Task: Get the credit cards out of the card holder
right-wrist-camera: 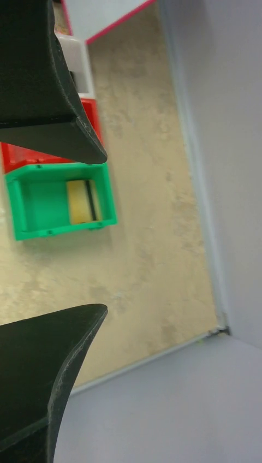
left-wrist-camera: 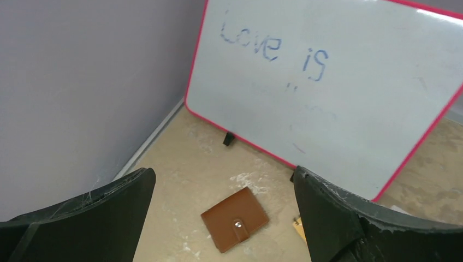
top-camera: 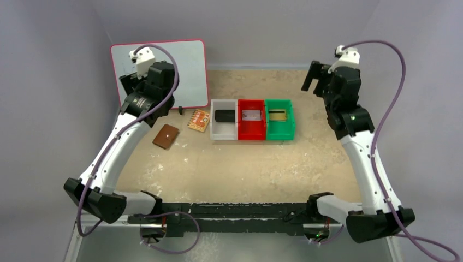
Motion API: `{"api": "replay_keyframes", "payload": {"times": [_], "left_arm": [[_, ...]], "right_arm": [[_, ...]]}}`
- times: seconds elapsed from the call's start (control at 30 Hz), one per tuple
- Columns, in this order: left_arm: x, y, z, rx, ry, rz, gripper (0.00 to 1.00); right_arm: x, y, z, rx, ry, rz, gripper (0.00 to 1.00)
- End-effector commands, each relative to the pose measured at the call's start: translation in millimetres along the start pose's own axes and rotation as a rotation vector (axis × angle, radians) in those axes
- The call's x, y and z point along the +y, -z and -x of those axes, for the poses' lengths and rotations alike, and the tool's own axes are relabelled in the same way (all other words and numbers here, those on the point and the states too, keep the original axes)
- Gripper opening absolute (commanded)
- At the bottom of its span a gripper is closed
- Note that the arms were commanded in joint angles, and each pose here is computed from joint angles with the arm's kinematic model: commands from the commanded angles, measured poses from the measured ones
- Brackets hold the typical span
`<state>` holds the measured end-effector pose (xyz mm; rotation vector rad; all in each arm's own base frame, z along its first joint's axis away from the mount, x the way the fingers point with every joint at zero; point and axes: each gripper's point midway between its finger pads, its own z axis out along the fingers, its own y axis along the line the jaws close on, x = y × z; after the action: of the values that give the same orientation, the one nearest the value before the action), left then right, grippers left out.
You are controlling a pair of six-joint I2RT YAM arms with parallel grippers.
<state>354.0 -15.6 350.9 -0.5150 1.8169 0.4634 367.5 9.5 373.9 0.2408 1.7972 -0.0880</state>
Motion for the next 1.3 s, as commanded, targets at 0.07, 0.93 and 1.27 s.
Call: {"api": "replay_keyframes", "payload": {"times": [0.07, 0.93, 1.27], "left_arm": [[54.0, -2.4, -10.9, -0.011, 0.122, 0.085, 1.0], [-0.7, -29.9, -221.5, 0.61, 0.181, -0.204, 1.0], [7.6, -101.0, -246.1, 0.622, -0.103, 0.036, 0.97]], "right_arm": [[5.3, 30.6, -42.8, 0.028, -0.124, 0.113, 1.0], [24.9, 61.4, -142.1, 0.264, -0.218, 0.29, 1.0], [12.2, 89.3, -151.4, 0.27, -0.279, 0.26, 1.0]]}}
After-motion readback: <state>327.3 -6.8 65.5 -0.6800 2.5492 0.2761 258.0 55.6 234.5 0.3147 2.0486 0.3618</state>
